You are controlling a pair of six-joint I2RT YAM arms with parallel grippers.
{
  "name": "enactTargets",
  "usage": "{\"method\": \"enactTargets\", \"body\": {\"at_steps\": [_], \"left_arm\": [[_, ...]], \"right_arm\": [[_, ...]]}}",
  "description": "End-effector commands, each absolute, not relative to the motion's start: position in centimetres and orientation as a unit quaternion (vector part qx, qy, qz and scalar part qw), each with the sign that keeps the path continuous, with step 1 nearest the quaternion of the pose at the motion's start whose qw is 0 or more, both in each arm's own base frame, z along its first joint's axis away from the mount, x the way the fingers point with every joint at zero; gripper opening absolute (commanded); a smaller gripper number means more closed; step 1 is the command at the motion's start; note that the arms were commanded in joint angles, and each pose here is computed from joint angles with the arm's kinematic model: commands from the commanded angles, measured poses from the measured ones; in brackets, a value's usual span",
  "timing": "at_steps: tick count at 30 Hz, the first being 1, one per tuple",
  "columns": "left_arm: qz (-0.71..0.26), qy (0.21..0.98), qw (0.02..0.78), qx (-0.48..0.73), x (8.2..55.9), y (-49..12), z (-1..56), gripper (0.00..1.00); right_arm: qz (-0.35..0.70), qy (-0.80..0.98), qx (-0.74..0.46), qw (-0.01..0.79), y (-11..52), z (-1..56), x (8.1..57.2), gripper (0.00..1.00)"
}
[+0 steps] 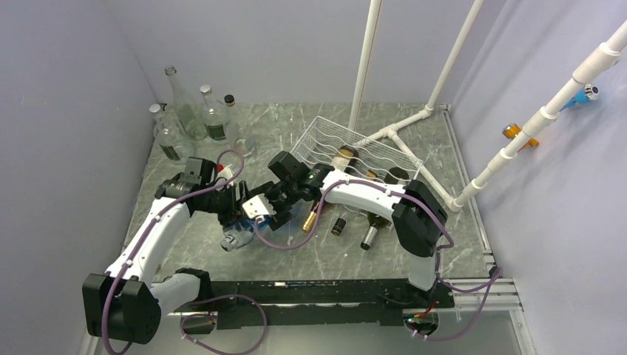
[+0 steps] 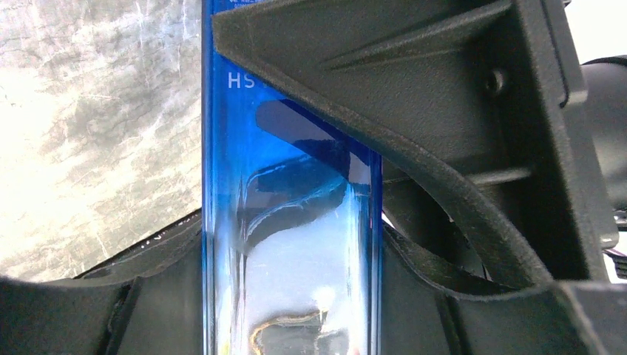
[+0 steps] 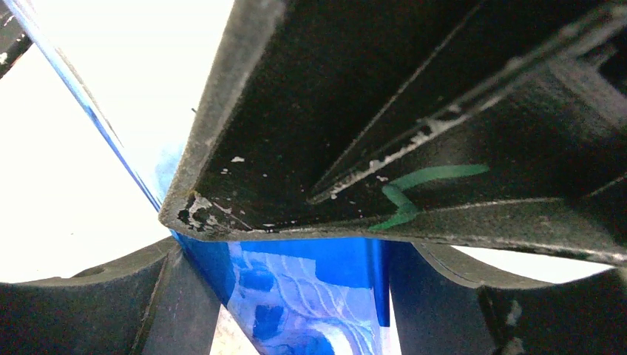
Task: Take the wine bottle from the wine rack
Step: Pick up the wine bottle from the wine rack.
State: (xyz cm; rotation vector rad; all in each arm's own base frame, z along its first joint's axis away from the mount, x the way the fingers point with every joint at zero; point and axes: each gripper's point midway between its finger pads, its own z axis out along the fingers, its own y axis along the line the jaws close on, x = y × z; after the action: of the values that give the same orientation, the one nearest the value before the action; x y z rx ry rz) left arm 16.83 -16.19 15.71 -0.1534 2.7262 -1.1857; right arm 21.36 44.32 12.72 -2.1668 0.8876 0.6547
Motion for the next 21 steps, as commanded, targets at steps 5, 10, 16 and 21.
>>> {"method": "enactTargets", "body": {"at_steps": [5,10,16,21], "left_arm": [[-0.448,0.879,0.160,0.026,18.0,-17.4,19.4,0.69],[-0.446,0.879,0.169,0.028,17.9,-17.2,19.9,0.76],[-0.448,0.876,0.175,0.029,17.7,-17.1,20.3,0.77],[-0.442,0.875,0.197,0.027,17.9,-16.6,21.2,0.84]], "right_arm": [[0.296,0.333,-0.821,0.358,45.3,14.8,20.7,0.00],[0.306,0.341,-0.814,0.355,45.1,14.6,21.0,0.00],[0.328,0.352,-0.802,0.354,44.9,14.8,21.2,0.00],[0.353,0.359,-0.789,0.352,44.6,15.1,21.3,0.00]]}}
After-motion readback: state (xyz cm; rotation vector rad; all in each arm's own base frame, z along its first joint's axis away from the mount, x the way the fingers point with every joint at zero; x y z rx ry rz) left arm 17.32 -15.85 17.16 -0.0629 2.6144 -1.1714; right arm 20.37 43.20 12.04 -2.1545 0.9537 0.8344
